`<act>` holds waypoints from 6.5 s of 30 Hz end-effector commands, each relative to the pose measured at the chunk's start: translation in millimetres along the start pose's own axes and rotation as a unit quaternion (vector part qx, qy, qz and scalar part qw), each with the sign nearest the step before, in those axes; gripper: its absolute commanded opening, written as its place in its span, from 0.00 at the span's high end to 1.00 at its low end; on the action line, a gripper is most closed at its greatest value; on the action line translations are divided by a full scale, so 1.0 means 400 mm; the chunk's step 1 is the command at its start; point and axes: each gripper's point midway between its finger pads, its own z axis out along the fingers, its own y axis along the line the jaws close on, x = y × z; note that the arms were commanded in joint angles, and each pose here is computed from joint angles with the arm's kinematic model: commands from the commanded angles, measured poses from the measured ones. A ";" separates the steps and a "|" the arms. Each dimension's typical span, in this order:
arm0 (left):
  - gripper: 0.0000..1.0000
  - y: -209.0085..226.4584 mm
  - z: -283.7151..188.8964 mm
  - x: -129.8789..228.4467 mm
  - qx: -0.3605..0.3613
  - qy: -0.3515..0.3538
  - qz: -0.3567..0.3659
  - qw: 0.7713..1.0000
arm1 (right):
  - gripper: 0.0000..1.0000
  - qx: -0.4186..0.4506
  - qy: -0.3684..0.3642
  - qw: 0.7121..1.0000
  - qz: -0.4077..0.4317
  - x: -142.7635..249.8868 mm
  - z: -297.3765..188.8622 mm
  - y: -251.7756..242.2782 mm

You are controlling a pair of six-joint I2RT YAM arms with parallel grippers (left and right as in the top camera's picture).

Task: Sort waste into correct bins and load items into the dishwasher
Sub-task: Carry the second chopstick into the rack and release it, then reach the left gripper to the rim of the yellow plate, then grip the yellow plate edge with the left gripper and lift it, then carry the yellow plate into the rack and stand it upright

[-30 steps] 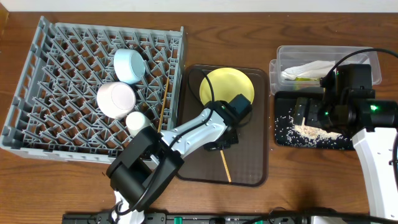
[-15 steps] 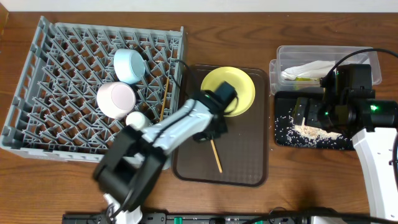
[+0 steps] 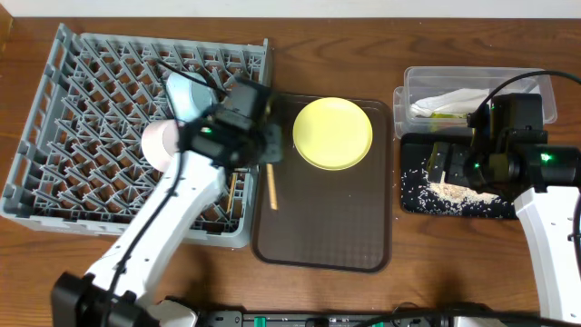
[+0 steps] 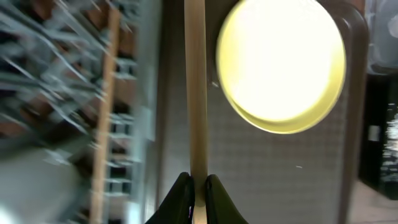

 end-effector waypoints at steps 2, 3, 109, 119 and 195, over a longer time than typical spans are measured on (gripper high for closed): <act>0.92 0.066 -0.027 -0.053 -0.020 -0.025 0.088 0.996 | 0.03 0.004 -0.014 1.000 0.011 -0.015 -0.016 -0.011; 0.92 0.079 -0.029 -0.058 -0.023 -0.027 0.089 0.995 | 0.03 0.004 -0.014 1.000 0.011 -0.015 -0.016 -0.011; 0.92 -0.339 0.474 0.216 0.017 0.132 0.429 0.893 | 0.03 0.007 -0.002 1.000 0.013 0.000 -0.016 -0.014; 0.92 -0.370 0.407 0.173 0.028 0.103 0.429 0.897 | 0.03 0.007 -0.002 1.000 0.012 -0.001 -0.016 -0.014; 0.92 -0.089 -0.088 -0.292 0.274 -0.077 0.065 0.956 | 0.02 0.007 -0.002 1.000 0.012 0.000 -0.016 -0.014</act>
